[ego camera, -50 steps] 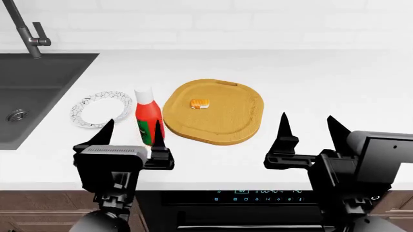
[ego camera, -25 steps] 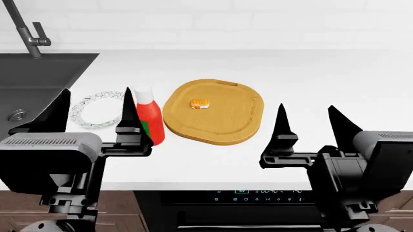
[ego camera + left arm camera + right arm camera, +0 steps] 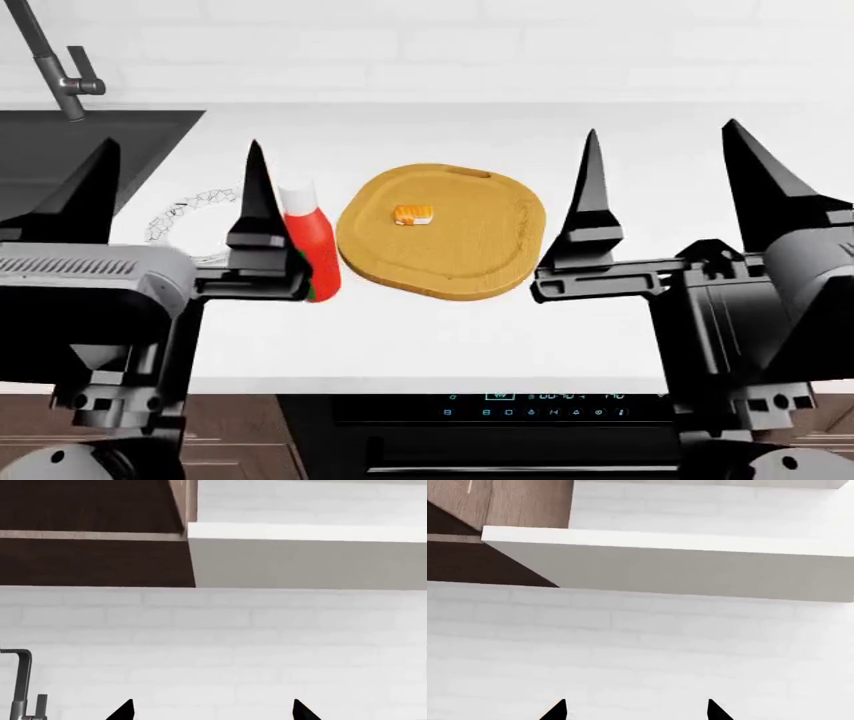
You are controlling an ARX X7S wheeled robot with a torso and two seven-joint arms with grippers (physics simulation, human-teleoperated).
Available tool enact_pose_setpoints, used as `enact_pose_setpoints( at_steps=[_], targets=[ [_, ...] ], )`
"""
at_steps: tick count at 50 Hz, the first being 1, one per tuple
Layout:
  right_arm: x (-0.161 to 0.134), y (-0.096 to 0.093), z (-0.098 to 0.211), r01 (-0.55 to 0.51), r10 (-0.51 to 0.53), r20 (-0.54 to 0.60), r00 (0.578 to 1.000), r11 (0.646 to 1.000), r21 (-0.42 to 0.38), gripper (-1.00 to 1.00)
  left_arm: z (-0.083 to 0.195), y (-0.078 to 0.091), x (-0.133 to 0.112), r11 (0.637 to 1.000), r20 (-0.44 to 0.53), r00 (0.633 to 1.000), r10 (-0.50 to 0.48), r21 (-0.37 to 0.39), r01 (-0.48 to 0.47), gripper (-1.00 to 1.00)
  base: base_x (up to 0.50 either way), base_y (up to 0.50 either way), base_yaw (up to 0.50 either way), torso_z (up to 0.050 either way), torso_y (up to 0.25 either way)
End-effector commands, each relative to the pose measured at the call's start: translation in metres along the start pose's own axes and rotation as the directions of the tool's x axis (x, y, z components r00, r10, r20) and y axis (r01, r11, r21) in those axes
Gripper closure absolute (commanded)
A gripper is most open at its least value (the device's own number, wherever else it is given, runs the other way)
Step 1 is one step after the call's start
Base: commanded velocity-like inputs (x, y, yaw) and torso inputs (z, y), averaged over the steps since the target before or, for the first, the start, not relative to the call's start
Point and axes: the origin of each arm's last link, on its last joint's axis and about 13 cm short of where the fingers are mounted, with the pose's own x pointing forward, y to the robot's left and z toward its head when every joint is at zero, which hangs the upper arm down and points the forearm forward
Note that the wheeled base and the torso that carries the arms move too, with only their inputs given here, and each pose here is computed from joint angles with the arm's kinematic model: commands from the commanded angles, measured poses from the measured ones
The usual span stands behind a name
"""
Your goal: Pick the sushi from the plate and place it on the cutting board. Then pick the condiment bottle from the cabinet and place it next to the cutting board.
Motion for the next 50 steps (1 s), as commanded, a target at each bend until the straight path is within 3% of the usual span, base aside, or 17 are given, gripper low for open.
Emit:
enact_pose_setpoints(
  at_steps=[1,38,50],
  targets=[
    [0.012,0.002,0.013,-0.01,0.013,0.079,0.997,0.999,-0.043,-1.0,0.005,0.0,0.004,1.0,0.007,1.0,-0.011,0.014,0.011,-1.0,0.0,0.0,0.0,0.0,0.0],
    [0.007,0.003,0.031,-0.009,0.013,0.149,0.989,1.0,-0.027,-1.0,0.041,0.001,0.013,0.999,0.126,0.992,-0.03,0.021,0.027,-1.0,0.0,0.0,0.0,0.0,0.0],
    [0.018,0.002,0.042,-0.022,0.03,0.173,0.985,0.999,-0.05,-1.0,0.05,0.001,0.023,0.998,0.154,0.987,-0.045,0.038,0.04,-1.0,0.0,0.0,0.0,0.0,0.0]
  ],
)
